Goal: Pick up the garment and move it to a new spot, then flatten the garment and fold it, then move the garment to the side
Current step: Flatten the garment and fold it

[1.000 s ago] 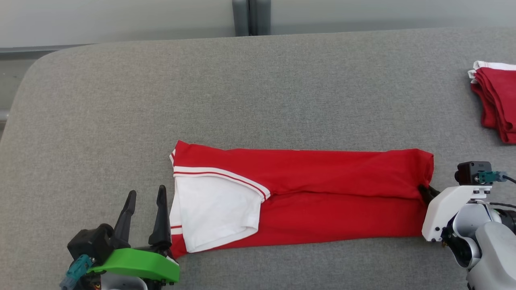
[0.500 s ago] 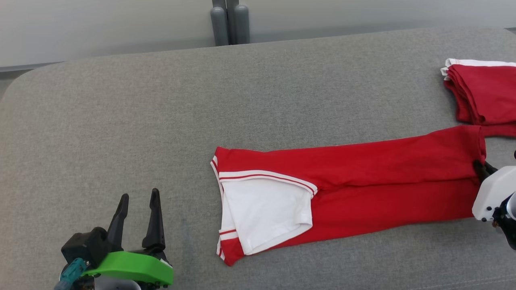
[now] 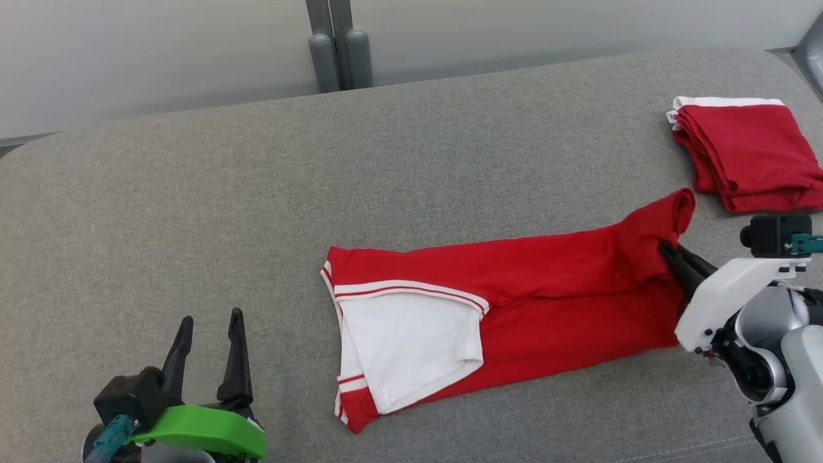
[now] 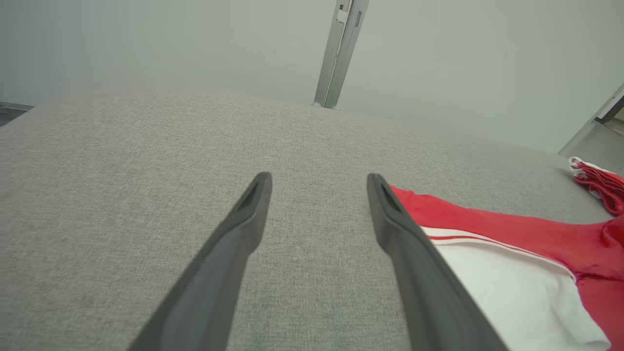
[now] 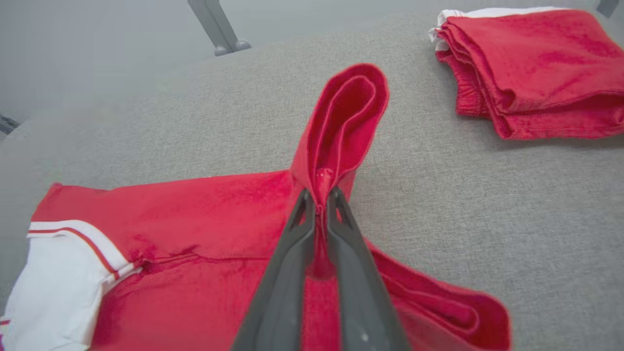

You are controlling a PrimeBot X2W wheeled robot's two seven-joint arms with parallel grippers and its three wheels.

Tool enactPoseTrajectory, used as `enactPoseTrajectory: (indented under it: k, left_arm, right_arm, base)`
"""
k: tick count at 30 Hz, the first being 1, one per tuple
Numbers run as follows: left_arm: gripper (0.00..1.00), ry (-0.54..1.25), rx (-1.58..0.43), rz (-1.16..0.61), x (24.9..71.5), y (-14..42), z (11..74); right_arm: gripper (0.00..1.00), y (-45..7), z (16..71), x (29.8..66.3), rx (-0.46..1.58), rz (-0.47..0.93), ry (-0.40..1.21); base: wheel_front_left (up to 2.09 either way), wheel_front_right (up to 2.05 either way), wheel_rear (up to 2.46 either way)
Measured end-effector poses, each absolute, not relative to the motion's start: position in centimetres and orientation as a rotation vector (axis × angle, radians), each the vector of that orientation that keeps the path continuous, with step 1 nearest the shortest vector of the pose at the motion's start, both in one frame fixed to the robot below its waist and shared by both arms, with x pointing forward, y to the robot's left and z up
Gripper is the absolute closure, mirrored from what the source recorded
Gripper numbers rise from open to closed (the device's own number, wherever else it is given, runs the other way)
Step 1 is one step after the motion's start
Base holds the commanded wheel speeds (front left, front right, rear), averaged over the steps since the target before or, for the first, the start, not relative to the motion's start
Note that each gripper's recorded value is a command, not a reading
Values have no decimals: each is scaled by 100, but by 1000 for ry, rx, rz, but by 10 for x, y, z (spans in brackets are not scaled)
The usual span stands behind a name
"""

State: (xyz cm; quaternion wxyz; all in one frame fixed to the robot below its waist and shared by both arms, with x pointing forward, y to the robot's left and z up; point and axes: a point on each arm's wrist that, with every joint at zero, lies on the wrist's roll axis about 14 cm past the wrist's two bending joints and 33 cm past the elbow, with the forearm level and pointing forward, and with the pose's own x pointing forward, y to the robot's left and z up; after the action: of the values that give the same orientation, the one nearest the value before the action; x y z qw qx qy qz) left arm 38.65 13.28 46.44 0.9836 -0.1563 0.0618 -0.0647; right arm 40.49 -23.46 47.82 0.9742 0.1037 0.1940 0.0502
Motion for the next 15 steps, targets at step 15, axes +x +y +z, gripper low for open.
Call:
enactPoseTrajectory:
  k: [15]
  left_arm:
    - [0,91,-314,-37,375,160,469]
  right_arm:
    - [100,-91,505,396,406,447,352]
  base:
    - [0,0,0]
